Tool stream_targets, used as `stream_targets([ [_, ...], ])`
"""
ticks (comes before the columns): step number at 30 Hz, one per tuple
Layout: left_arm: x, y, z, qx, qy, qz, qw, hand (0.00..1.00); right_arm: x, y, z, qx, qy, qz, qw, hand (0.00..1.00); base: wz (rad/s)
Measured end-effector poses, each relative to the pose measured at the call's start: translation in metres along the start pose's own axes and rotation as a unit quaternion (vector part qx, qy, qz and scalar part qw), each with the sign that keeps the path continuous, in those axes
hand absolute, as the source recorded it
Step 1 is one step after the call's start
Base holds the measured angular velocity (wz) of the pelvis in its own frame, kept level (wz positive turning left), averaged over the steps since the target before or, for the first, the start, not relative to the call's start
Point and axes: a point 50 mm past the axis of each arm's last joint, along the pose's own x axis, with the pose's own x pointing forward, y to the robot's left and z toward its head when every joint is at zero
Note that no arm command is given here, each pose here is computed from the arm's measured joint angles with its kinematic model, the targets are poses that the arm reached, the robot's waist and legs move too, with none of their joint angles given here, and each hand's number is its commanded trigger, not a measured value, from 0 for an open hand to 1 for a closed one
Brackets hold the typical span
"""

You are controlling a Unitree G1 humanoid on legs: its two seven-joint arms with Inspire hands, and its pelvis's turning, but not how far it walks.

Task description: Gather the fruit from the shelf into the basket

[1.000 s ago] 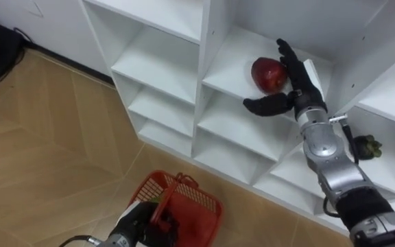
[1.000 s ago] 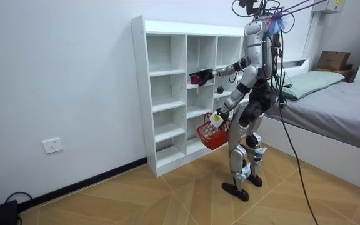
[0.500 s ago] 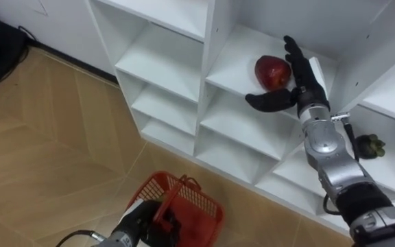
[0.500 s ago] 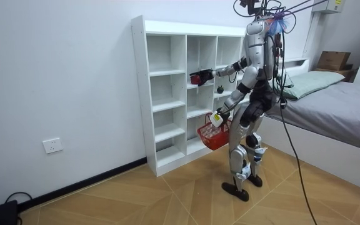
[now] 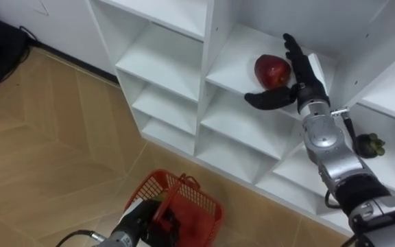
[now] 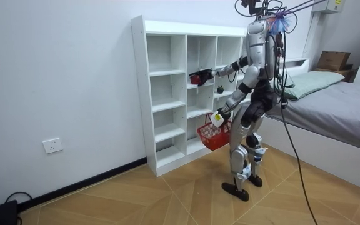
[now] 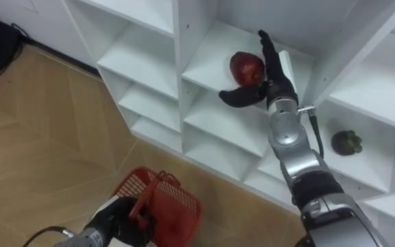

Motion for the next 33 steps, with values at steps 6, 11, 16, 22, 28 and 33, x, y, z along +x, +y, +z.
stream_targets([
  [6, 0.001, -0.002, 0.0, -0.002, 0.006, -0.003, 1.0, 1.0, 0.008, -0.014, 0.003, -0.01, 0.009, -0.046, 0.999, 1.0, 0.0],
  [11, 0.002, -0.005, 0.002, 0.01, 0.006, -0.013, 1.0, 1.0, 0.009, -0.022, 0.003, -0.018, 0.006, -0.065, 0.998, 1.0, 0.0],
  [16, 0.007, -0.004, 0.011, 0.007, -0.002, -0.013, 1.0, 1.0, 0.008, -0.022, 0.003, -0.02, 0.006, -0.072, 0.997, 1.0, 0.0],
  [22, 0.008, -0.006, 0.012, 0.01, -0.002, -0.016, 1.0, 1.0, 0.008, -0.022, 0.003, -0.019, 0.006, -0.071, 0.997, 1.0, 0.0],
  [28, 0.008, -0.006, 0.011, 0.013, -0.002, -0.018, 1.0, 1.0, 0.008, -0.022, 0.003, -0.022, 0.004, -0.066, 0.998, 1.0, 0.0],
  [33, 0.008, -0.006, 0.01, 0.013, 0.001, -0.017, 1.0, 1.0, 0.009, -0.019, 0.008, -0.019, -0.005, -0.058, 0.998, 1.0, -0.01],
])
